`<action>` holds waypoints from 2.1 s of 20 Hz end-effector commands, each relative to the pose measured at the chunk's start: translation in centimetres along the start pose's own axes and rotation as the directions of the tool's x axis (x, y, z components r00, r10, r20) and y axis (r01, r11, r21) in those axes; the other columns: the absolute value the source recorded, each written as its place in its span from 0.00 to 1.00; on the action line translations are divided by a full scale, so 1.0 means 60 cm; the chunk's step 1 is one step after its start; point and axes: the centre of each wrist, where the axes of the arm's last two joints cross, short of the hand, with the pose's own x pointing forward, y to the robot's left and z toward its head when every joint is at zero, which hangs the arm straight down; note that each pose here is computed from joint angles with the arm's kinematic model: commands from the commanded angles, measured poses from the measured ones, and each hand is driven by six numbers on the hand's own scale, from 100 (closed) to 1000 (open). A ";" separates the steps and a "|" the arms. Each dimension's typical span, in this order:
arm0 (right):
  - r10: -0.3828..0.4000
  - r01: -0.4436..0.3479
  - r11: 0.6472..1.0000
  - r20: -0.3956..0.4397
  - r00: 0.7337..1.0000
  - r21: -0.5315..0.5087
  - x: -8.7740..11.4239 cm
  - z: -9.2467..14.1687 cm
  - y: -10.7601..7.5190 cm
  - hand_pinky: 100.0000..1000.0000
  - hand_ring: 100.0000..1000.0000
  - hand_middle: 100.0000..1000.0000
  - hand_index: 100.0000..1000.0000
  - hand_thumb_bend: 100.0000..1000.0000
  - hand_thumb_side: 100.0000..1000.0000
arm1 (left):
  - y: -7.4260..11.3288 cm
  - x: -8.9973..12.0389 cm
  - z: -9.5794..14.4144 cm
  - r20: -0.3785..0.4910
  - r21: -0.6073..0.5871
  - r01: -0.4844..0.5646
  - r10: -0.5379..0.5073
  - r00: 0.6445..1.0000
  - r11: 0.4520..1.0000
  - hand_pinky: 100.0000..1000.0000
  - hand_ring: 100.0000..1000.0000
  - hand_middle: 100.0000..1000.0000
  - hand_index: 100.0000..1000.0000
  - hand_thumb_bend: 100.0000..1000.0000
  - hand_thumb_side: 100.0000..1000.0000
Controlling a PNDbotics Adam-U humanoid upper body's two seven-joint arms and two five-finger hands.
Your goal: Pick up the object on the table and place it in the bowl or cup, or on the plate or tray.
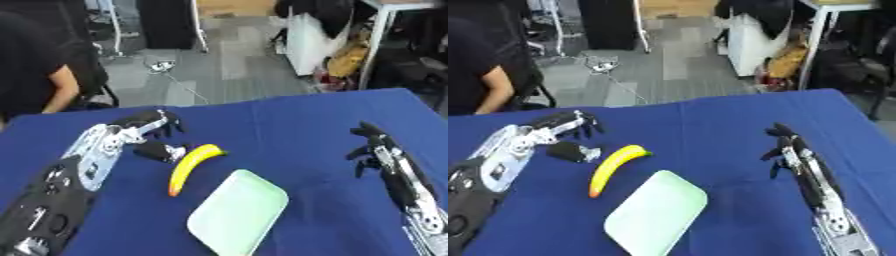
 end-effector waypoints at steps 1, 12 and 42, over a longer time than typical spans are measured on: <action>0.017 -0.017 1.000 0.034 0.999 0.008 0.016 -0.013 -0.005 0.25 0.53 0.82 0.96 0.00 0.86 | 0.026 0.003 -0.005 -0.014 0.047 0.003 -0.002 1.000 0.999 0.50 0.62 0.68 0.75 0.00 0.67; 0.016 -0.016 1.000 0.038 0.999 0.011 0.018 -0.015 -0.002 0.25 0.52 0.82 0.96 0.00 0.86 | 0.012 0.020 -0.017 0.010 0.033 -0.007 0.006 1.000 0.999 0.50 0.62 0.68 0.75 0.00 0.69; 0.017 -0.019 0.999 0.071 0.997 0.029 0.035 -0.029 0.005 0.25 0.52 0.82 0.96 0.00 0.86 | -0.069 -0.036 0.000 -0.160 -0.058 0.095 -0.103 0.982 0.994 0.48 0.57 0.68 0.77 0.00 0.63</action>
